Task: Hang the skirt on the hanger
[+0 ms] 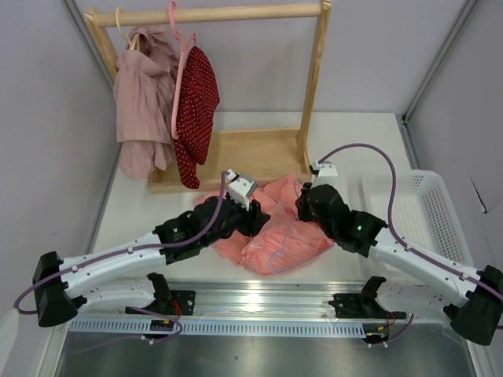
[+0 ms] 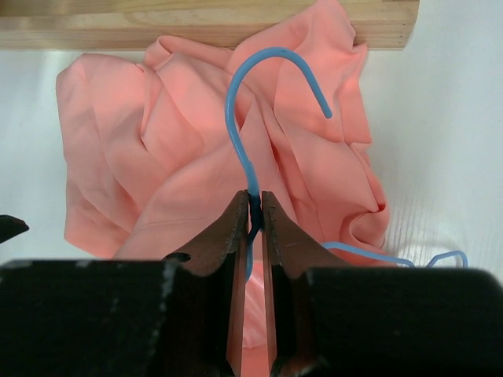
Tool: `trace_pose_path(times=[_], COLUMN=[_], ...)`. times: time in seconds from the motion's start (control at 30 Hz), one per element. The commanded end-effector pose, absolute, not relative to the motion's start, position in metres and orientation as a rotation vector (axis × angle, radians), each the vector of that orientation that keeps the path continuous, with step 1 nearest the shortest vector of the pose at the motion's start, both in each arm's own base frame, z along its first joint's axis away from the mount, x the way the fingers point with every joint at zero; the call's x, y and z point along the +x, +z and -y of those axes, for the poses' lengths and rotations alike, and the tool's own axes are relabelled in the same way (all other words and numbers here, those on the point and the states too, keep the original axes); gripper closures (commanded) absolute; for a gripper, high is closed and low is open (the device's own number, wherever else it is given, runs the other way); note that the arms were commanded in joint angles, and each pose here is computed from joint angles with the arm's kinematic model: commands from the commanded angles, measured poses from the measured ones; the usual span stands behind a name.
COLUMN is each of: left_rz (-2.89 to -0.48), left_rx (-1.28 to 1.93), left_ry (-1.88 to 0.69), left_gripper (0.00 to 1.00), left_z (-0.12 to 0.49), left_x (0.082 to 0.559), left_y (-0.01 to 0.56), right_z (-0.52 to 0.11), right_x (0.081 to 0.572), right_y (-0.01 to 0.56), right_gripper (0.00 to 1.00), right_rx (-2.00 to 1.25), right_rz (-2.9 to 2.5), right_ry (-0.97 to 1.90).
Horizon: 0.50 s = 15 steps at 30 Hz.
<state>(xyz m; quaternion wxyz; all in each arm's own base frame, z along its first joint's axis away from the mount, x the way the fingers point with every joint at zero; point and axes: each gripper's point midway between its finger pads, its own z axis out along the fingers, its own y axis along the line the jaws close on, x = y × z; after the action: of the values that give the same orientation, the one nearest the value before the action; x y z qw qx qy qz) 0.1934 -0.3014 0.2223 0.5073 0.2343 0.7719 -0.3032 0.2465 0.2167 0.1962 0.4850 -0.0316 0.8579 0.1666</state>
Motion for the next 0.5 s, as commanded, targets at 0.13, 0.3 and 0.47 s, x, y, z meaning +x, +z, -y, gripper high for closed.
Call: trace_pose_path(times=[0.13,0.3,0.47], left_rz=[-2.004,-2.059,-1.990], left_rx=[0.483,0.515,0.559], left_ry=[-0.747,-0.846,-0.981], left_gripper=[0.57,0.51,0.39], left_z=[0.274,0.268,0.267], left_x=[0.182,0.157,0.140], left_y=[0.215,0.206,0.245], right_z=[-0.210,-0.212,-0.209], right_x=[0.247,0.249,0.252], right_y=[0.208,0.205,0.202], right_gripper=[1.00,1.00,1.00], right_rx=[-0.035,-0.018,0.008], right_rz=[-2.030,-2.033,-2.027], right_ry=[0.417,0.419,0.395])
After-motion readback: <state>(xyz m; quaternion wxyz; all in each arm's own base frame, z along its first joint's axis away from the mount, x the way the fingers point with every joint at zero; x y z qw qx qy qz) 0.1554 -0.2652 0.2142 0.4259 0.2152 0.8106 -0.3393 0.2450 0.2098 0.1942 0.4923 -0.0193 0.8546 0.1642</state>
